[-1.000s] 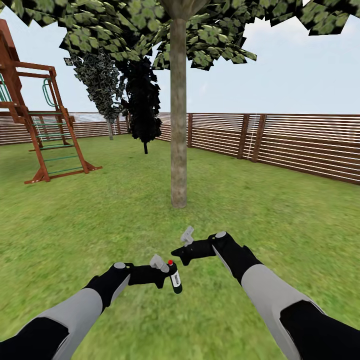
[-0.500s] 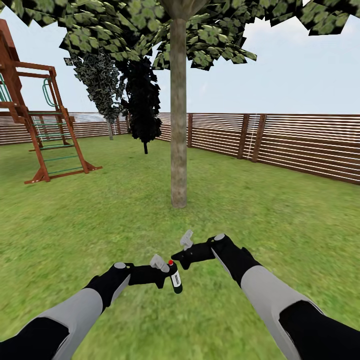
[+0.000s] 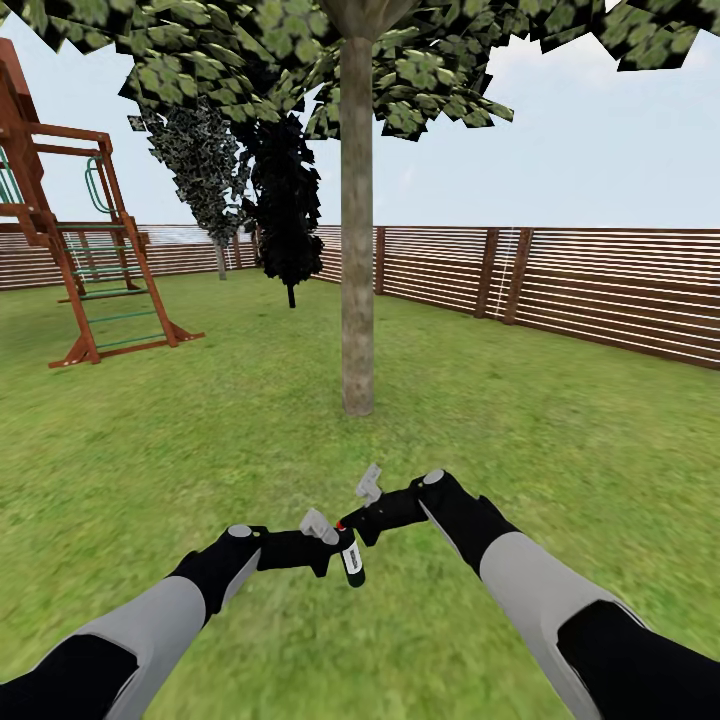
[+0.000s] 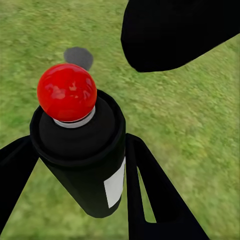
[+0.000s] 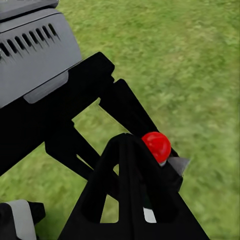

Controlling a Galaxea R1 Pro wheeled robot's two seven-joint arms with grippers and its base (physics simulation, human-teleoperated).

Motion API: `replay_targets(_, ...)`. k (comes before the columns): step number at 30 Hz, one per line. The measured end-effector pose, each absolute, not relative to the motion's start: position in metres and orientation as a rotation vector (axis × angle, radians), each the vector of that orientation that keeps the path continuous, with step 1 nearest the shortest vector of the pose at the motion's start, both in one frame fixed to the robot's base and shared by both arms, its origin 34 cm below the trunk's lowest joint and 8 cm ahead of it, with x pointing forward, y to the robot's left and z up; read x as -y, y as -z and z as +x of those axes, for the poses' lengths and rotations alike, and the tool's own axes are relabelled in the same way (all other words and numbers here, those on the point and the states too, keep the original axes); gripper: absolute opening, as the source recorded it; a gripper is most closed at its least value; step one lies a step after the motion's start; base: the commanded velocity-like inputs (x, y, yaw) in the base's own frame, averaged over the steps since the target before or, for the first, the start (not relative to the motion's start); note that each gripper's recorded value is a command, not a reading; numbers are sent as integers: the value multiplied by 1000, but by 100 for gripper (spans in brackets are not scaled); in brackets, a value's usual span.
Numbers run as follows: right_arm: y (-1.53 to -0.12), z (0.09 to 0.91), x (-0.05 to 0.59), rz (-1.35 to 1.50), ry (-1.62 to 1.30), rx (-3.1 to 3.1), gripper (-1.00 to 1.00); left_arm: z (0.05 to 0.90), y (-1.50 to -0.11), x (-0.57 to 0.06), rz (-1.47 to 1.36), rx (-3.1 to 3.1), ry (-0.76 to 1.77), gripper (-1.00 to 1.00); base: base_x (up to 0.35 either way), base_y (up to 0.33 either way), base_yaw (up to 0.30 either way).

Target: In the garden, pick up the pesticide atomizer on the floor and spray pesticide onto both trees until each tree trunk is fully covered.

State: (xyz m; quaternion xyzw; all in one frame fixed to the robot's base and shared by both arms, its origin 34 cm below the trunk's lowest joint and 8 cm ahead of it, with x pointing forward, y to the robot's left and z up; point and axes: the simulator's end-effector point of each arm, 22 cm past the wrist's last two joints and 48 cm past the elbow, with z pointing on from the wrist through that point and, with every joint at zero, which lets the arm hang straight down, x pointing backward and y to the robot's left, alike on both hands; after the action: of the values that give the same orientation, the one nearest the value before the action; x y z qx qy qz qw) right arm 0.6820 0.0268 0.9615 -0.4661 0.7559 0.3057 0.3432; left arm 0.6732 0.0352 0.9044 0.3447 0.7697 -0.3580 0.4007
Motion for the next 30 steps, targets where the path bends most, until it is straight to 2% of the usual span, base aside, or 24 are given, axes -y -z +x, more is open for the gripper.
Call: replay_targets(30, -961, 688, -27, -1191, -758, -1969, -100, 672, -905, -32, 878, -1943, 910, -100, 0, 0, 0)
